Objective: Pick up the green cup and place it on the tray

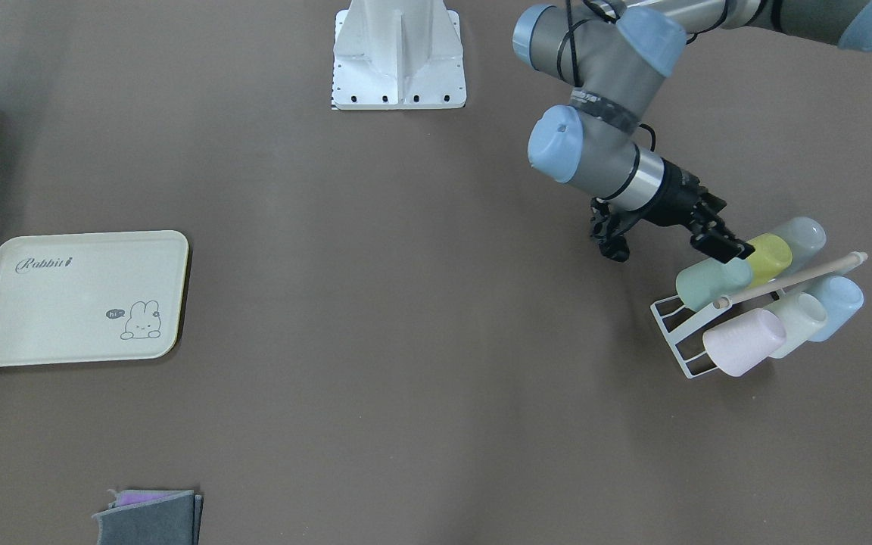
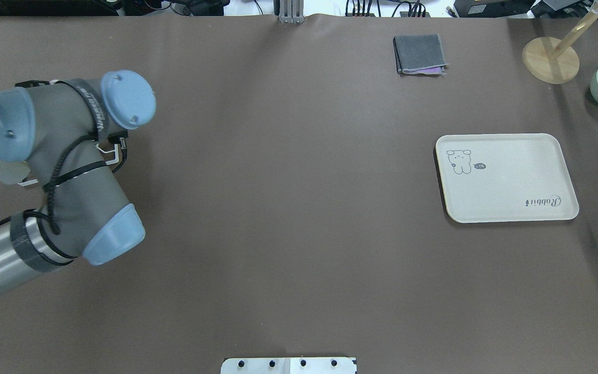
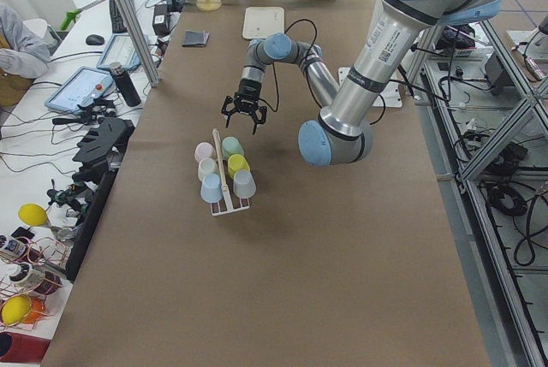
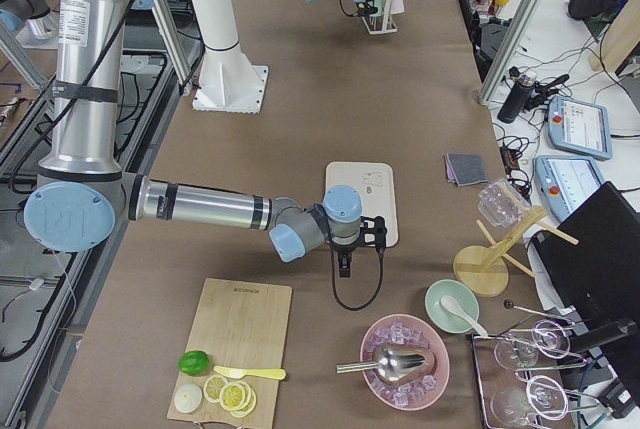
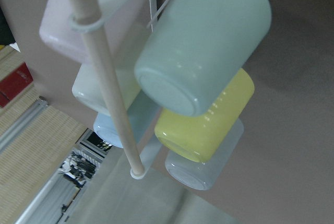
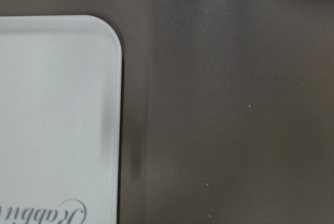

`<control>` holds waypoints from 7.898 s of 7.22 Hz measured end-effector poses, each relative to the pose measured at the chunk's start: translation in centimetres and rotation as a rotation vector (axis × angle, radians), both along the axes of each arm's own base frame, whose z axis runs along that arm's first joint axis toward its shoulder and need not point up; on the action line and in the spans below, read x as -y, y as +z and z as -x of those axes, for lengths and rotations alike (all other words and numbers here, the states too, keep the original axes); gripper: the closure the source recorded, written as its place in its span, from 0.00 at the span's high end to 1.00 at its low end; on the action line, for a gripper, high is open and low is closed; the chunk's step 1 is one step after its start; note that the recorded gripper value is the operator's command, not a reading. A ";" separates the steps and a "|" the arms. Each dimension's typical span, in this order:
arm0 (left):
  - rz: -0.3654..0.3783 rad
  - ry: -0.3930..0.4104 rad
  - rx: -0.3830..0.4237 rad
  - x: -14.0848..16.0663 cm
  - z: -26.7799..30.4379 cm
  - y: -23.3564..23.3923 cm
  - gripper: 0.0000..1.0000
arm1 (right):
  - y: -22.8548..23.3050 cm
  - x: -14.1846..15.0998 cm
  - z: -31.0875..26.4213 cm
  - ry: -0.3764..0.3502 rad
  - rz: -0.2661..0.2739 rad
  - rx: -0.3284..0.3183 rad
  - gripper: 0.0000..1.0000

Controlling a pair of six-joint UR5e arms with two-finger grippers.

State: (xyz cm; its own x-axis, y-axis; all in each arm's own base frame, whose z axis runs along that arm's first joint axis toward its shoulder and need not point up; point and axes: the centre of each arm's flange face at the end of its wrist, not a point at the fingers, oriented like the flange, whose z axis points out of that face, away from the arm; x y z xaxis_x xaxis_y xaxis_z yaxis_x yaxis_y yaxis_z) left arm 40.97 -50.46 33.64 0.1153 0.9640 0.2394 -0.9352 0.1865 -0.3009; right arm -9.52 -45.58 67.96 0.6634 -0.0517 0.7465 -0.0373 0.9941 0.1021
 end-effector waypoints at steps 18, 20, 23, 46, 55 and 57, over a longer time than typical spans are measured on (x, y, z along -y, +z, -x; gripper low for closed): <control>-0.149 0.224 0.491 -1.0 -8.3 11.7 0.96 | -1.4 5.5 7.7 -0.017 0.093 0.119 0.00; -0.169 0.228 0.516 -0.4 -7.7 12.3 0.96 | -1.7 5.5 7.5 -0.024 0.092 0.133 0.00; -0.176 0.229 0.527 -0.2 -7.2 12.8 0.88 | -3.5 6.7 6.0 -0.034 0.087 0.207 0.00; -0.315 -1.093 -0.750 -8.3 -4.7 -10.5 0.19 | -35.7 14.2 40.2 -0.011 0.050 0.223 1.00; -0.635 -1.557 -1.523 -12.7 -17.3 -12.8 0.15 | -32.1 19.9 11.5 0.062 -0.086 0.025 1.00; -0.624 -1.519 -1.639 -9.9 -16.9 -13.9 0.15 | -27.4 20.4 3.5 0.000 -0.174 -0.070 1.00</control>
State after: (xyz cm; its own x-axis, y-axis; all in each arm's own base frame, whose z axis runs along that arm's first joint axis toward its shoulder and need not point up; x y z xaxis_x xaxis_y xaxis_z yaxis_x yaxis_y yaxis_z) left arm 57.85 -40.51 19.74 0.7585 -0.0999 -0.6440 0.6058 0.4723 0.6403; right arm -13.00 -66.03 40.56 0.7137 -0.1758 0.6780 -0.0244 0.9611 0.2750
